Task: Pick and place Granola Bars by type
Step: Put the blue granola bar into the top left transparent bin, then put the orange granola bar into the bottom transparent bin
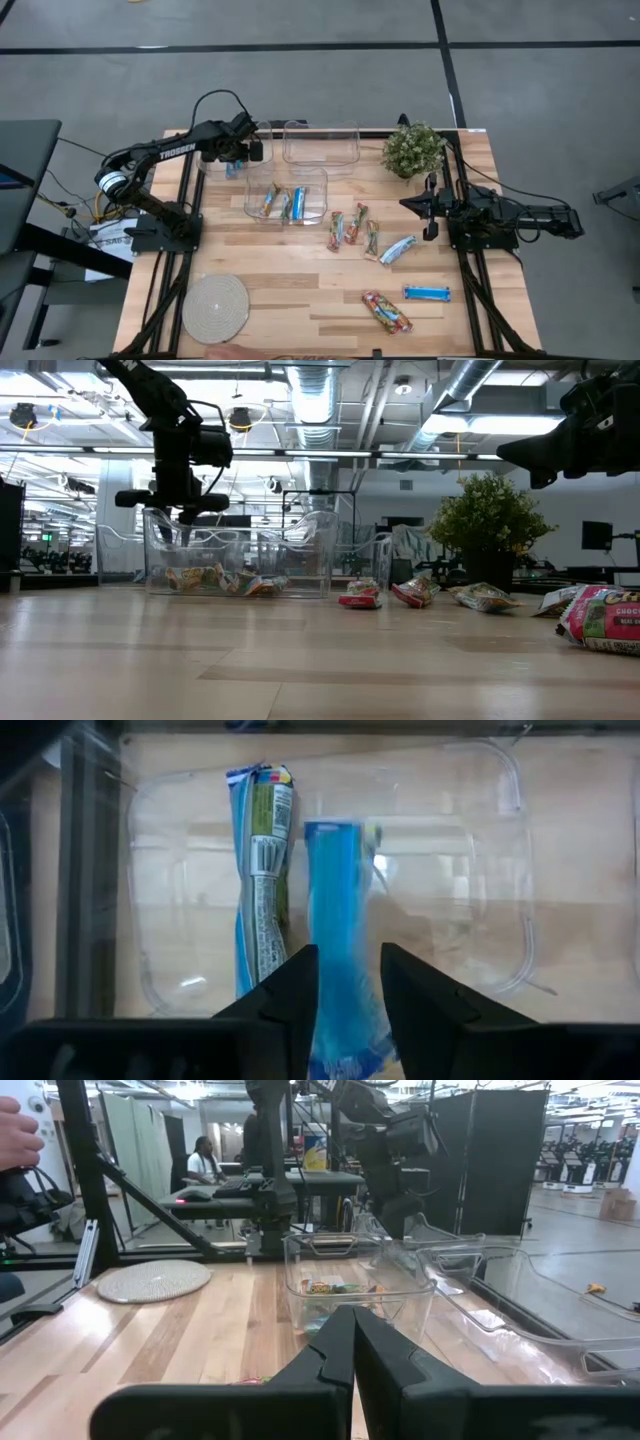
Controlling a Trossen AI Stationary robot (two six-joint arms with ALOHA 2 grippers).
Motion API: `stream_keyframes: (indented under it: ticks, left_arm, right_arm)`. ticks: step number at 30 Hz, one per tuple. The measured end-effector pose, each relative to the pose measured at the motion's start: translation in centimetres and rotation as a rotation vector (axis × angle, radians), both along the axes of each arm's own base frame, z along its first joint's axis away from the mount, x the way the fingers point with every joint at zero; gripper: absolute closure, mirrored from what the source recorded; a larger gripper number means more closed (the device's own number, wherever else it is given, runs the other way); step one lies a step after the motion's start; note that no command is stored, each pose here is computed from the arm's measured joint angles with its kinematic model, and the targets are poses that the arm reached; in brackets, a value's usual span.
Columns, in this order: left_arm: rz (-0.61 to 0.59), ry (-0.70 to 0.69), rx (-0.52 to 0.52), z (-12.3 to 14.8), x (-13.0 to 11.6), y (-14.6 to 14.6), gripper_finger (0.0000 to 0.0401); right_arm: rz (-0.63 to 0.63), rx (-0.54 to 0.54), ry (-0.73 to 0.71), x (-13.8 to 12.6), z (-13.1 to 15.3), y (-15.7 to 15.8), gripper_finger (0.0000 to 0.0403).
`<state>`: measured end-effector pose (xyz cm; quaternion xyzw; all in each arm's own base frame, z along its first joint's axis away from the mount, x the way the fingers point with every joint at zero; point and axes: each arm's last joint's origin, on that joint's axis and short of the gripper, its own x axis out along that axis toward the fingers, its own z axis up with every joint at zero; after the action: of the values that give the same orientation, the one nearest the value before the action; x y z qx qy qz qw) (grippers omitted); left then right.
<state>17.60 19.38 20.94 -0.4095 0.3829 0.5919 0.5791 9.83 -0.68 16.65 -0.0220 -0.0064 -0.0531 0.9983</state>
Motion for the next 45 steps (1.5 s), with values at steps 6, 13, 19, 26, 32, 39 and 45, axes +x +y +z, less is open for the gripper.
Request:
stream_keyframes:
  ticks: [6, 13, 19, 26, 32, 39, 45]
  left_arm:
    - [-0.005, -0.004, -0.006, 0.0, 0.0, 0.0, 0.0274]
    - [-0.041, -0.009, 0.015, 0.3, 0.1, 0.0, 0.0273]
    - [-0.084, -0.058, 0.078, 1.6, 0.0, -0.2, 0.0273]
    - [-0.218, -0.116, 0.220, 4.5, -0.1, -1.5, 0.0273]
    - [-0.381, -0.202, 0.403, 7.5, 0.5, -3.4, 0.0273]
    - [-0.684, -0.309, 0.591, 10.7, 1.7, -7.0, 0.0273]
    - [-1.039, -0.454, 0.717, 12.9, 2.6, -11.0, 0.0273]
  right_arm:
    - [0.000, 0.000, 0.000, 0.0, 0.0, 0.0, 0.0403]
    - [0.000, 0.000, 0.000, 0.0, 0.0, 0.0, 0.0403]
    - [0.000, 0.000, 0.000, 0.0, 0.0, 0.0, 0.0403]
    - [0.000, 0.000, 0.000, 0.0, 0.0, 0.0, 0.0403]
    - [0.000, 0.000, 0.000, 0.0, 0.0, 0.0, 0.0403]
    - [0.000, 0.000, 0.000, 0.0, 0.0, 0.0, 0.0403]
    - [0.000, 0.000, 0.000, 0.0, 0.0, 0.0, 0.0403]
